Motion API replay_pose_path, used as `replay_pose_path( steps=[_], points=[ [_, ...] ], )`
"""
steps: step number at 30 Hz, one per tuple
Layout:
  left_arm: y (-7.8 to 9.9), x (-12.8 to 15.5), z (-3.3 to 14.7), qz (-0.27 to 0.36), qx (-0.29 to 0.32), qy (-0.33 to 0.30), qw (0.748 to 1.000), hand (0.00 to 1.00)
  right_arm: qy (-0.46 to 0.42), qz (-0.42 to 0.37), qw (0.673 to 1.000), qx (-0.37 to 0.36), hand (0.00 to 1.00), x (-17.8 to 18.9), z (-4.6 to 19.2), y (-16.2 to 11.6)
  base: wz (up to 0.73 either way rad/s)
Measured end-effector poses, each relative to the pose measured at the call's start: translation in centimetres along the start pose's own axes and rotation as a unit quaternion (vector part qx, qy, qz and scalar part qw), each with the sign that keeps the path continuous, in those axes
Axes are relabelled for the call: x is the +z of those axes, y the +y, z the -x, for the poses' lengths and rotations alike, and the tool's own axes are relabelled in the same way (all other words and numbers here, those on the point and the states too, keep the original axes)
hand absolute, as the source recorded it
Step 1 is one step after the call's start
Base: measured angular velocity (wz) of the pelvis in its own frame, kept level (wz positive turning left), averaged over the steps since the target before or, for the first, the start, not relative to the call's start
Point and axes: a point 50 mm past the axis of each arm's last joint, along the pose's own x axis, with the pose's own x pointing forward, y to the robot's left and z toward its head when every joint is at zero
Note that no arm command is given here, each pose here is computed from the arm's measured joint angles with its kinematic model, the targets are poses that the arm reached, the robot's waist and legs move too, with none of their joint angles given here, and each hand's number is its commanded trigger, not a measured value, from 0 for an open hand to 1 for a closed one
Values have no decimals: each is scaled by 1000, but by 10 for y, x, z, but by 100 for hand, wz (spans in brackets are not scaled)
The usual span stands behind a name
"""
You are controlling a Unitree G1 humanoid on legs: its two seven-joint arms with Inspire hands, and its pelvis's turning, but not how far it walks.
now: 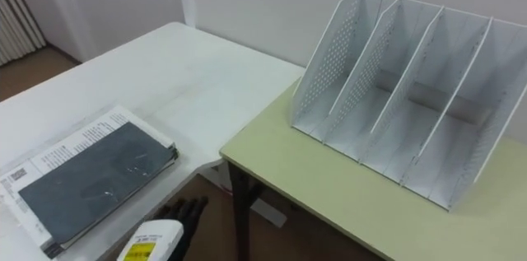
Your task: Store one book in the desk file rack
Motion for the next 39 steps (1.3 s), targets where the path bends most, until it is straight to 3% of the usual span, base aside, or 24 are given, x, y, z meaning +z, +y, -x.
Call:
replay_pose_path(
  steps=[4,23,31,39],
  points=[
    [16,9,-2,8,61,-27,998,0,6,5,1000,3,0,-5,0,2,4],
    [34,8,0,3,154,-52,987,0,33,9,999,34,0,-20,2,8,0],
    [40,-10,2,-5,190,-18,982,0,40,0,999,26,0,-25,2,7,0],
    [26,-39,6,-14,174,44,984,0,43,-13,999,8,0,-26,2,5,0]
  ],
)
